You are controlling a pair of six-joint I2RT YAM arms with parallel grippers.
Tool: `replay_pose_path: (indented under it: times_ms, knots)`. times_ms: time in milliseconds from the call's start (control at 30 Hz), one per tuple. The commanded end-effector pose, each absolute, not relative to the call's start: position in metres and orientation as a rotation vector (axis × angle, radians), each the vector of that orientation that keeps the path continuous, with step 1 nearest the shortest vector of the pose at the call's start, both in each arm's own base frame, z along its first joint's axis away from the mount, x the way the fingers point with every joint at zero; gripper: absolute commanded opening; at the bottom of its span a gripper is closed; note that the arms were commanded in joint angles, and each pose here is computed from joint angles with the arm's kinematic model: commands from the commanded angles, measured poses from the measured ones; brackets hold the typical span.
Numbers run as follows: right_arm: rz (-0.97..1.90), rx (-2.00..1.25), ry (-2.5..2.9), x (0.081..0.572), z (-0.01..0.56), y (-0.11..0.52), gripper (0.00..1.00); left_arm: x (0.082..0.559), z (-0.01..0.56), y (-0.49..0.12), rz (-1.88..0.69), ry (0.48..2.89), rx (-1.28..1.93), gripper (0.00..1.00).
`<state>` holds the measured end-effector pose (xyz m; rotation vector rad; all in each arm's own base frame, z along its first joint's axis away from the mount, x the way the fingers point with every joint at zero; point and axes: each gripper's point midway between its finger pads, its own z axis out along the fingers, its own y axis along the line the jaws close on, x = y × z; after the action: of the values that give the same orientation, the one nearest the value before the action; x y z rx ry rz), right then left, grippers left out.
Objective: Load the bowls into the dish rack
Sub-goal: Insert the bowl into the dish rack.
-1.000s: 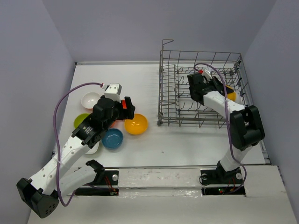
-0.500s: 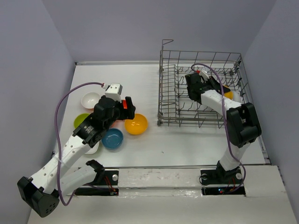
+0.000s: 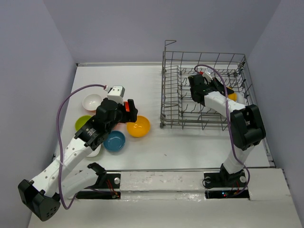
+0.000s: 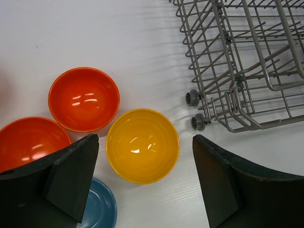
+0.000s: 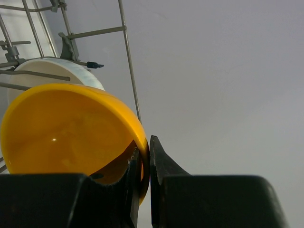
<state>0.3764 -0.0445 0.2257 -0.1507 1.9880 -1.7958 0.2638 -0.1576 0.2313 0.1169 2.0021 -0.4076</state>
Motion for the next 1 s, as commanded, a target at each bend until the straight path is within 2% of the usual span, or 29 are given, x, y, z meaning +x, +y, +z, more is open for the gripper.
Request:
replay_pose_path:
  times_ms: [0, 167, 533, 967]
  knots:
    - [-1.861, 0.032, 1.885, 0.369, 0.25, -0.04, 0.06, 0.267, 0.238, -0.16, -0.422, 1.969, 0.13, 0.89]
    - [-1.858, 0.016, 1.885, 0.374, 0.247, -0.035, 0.11, 0.267, 0.237, -0.16, -0.422, 1.972, 0.129, 0.89]
    - [-1.866, 0.007, 1.886, 0.38, 0.242, -0.032, 0.12, 0.266, 0.237, -0.16, -0.422, 1.972, 0.132, 0.89]
    - [-1.875, -0.003, 1.887, 0.385, 0.233, -0.03, 0.22, 0.267, 0.236, -0.161, -0.423, 1.975, 0.132, 0.89]
